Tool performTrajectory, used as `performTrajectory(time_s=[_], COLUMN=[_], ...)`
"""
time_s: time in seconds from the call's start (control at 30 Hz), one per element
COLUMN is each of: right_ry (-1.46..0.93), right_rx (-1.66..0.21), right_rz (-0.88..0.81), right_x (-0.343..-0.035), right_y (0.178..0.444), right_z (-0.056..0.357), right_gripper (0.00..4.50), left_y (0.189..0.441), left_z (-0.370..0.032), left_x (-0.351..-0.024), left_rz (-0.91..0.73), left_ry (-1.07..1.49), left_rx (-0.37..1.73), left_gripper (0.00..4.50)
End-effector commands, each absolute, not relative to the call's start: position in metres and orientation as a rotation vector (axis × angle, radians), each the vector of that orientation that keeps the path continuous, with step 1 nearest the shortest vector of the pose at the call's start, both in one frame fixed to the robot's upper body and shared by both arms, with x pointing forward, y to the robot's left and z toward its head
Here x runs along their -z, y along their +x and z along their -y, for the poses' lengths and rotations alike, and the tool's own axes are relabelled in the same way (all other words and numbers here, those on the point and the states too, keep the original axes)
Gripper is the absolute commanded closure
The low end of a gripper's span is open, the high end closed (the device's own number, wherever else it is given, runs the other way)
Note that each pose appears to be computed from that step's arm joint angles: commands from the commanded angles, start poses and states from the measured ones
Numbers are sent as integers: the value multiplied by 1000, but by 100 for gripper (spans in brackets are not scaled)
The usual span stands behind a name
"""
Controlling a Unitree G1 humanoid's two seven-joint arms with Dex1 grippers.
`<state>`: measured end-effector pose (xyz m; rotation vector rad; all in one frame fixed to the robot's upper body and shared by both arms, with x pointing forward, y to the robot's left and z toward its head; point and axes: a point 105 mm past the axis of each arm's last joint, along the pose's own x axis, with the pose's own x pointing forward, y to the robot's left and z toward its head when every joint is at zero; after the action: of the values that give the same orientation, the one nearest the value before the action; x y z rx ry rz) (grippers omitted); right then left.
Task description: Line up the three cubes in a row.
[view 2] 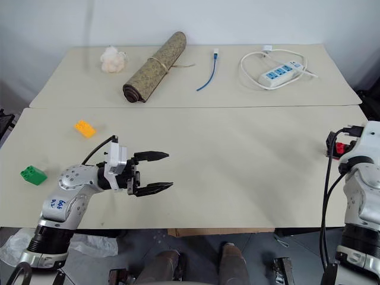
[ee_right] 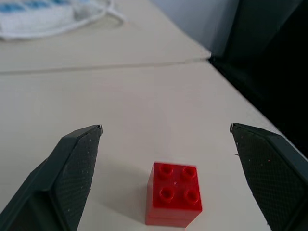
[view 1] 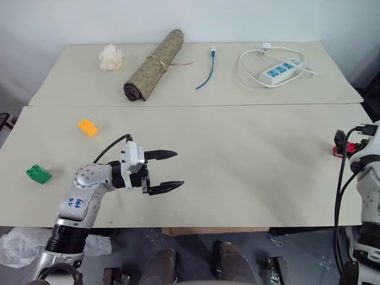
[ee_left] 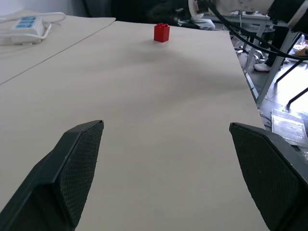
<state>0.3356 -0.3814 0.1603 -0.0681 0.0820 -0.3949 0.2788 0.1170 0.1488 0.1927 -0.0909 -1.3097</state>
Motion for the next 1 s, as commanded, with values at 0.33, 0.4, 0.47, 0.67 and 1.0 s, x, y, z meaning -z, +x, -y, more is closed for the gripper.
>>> performTrajectory(time_s=[0.33, 0.4, 0.47, 0.67, 1.0], right_ry=[-83, -80, -81, -112, -562], right_rx=[415, 412, 404, 93, -1305], right_rz=[-109, -114, -126, -1, -86], right_x=[-153, -150, -146, -177, -173], right_y=[343, 343, 342, 354, 308], right_z=[387, 385, 383, 333, 147], right_gripper=[60, 126, 193, 301, 301], left_y=[276, 276, 277, 276, 261], left_z=[-117, -115, -116, -128, -164], left_x=[-158, -159, -159, -158, -137], left_rz=[141, 145, 147, 130, 41], left_ry=[213, 218, 217, 224, 193], left_rx=[1285, 1288, 1285, 1246, 1160], left_gripper=[0, 0, 0, 0, 0])
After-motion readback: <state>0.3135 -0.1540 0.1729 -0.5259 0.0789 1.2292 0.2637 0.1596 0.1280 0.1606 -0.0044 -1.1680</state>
